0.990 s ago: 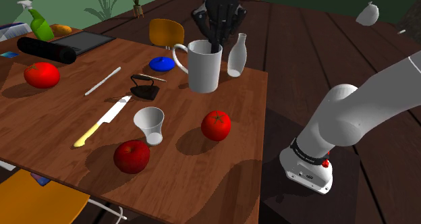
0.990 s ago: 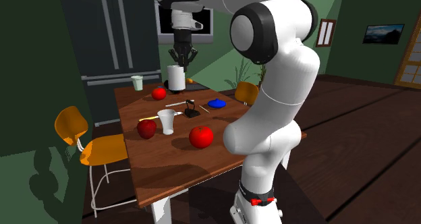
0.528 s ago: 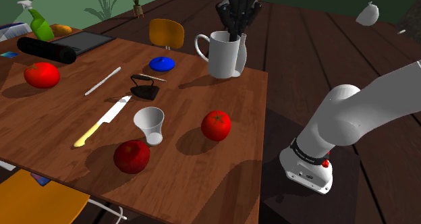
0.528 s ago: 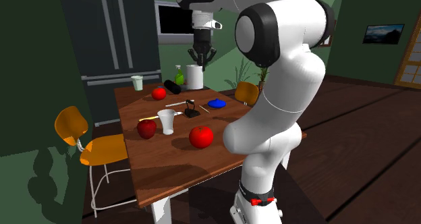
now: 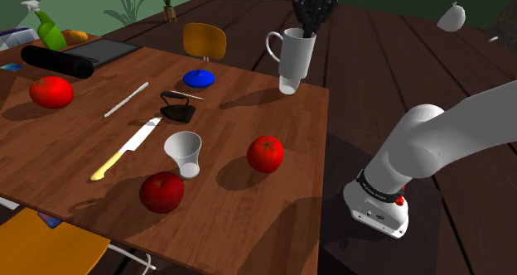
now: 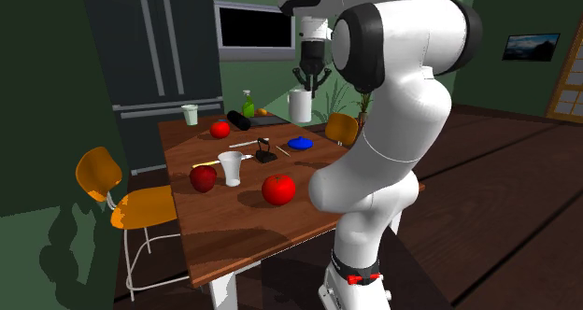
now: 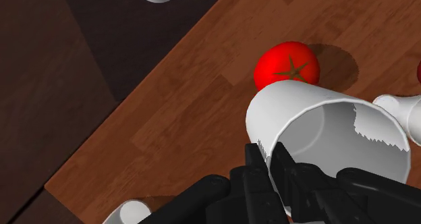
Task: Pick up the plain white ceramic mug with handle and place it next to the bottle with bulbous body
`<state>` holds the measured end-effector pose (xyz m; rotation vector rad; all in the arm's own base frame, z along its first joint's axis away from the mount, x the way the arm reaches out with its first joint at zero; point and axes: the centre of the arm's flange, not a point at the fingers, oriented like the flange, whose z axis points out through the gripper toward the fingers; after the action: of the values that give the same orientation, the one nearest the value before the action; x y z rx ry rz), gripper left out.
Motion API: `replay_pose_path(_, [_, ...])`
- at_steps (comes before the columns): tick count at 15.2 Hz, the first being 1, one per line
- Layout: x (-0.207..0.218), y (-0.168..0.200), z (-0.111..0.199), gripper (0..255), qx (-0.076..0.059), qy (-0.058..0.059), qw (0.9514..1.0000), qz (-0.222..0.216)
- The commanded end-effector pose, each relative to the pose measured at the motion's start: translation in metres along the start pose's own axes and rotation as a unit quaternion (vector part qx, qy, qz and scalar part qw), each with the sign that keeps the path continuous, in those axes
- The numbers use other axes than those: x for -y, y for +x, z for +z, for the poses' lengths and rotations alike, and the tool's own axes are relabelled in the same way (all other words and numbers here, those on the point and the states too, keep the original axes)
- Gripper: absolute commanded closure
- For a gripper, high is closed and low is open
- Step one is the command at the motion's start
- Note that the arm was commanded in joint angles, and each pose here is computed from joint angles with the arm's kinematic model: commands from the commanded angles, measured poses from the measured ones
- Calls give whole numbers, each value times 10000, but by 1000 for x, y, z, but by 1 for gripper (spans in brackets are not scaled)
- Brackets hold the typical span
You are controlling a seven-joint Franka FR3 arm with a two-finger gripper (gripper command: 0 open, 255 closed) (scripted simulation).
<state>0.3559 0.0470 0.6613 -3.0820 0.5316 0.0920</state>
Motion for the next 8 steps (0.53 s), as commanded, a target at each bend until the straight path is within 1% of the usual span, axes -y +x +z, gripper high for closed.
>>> replay_pose_path(1, [-27,8,-2,255,0,1,10000,-8])
replay_pose_path(8, [-113,40,-4,255,0,1,10000,-8])
